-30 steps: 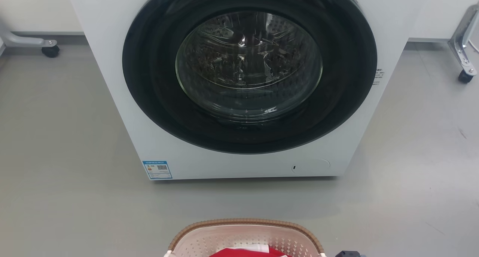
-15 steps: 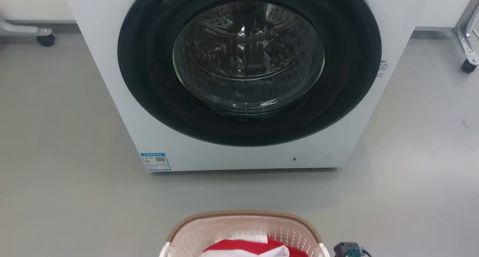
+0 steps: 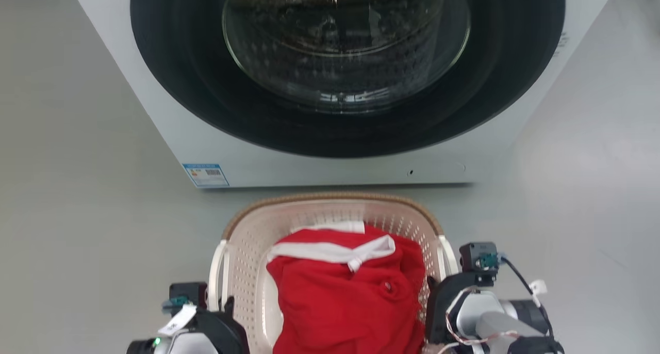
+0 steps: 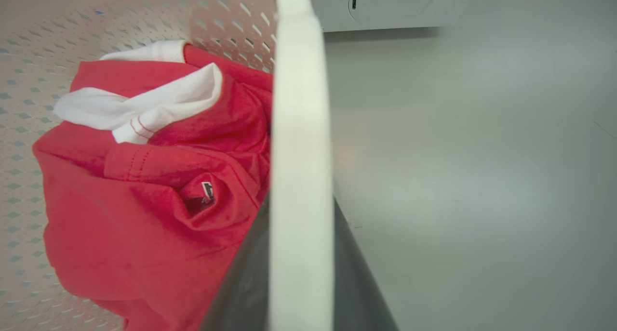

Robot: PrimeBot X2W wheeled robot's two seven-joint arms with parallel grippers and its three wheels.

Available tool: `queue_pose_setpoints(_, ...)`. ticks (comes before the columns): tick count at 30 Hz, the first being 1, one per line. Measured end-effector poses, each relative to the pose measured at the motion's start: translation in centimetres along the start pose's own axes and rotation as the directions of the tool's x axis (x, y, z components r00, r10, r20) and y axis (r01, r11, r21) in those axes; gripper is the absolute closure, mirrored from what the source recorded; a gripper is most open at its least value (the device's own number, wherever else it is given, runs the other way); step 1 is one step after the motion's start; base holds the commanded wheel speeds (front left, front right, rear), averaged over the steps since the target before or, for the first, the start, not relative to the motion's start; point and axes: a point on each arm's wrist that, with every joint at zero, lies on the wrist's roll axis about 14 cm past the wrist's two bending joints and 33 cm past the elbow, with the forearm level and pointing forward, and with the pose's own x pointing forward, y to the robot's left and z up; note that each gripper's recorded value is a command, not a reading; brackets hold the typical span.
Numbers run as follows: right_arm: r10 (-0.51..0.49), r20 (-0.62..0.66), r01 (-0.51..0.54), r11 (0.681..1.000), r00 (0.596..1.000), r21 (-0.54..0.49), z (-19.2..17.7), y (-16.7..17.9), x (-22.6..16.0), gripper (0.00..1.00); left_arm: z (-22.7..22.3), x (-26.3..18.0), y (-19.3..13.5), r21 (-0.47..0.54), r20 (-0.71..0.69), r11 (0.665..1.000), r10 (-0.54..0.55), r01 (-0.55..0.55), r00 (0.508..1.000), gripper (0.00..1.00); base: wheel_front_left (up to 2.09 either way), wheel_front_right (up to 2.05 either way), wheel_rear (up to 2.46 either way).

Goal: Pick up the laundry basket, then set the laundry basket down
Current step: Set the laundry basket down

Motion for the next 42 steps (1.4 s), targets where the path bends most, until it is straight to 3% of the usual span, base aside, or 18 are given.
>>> queue_pose_setpoints(13, 0.0, -0.001, 0.0, 1.0, 1.0, -0.022, 1.9, -1.7, 5.2, 1.0, 1.4, 4.8, 0.7, -0.01, -0.011, 1.0, 0.017, -0.017, 1.0, 1.0, 0.0, 0.0, 0.0)
queue_pose_setpoints(37, 0.015, -0.05, -0.016, 0.999, 0.999, -0.03, 0.8, -4.6, 16.3, 1.0, 0.6, 14.4, 3.1, -0.01, -0.065, 0.999, 0.047, -0.048, 0.997, 1.0, 0.0, 0.0, 0.0)
queue_pose_setpoints(42, 0.017, -0.071, -0.019, 1.0, 0.997, -0.022, -0.9, -5.0, 18.2, 1.0, -0.8, 15.9, 3.8, -0.004, -0.089, 0.998, 0.056, -0.056, 0.994, 1.0, 0.0, 0.0, 0.0)
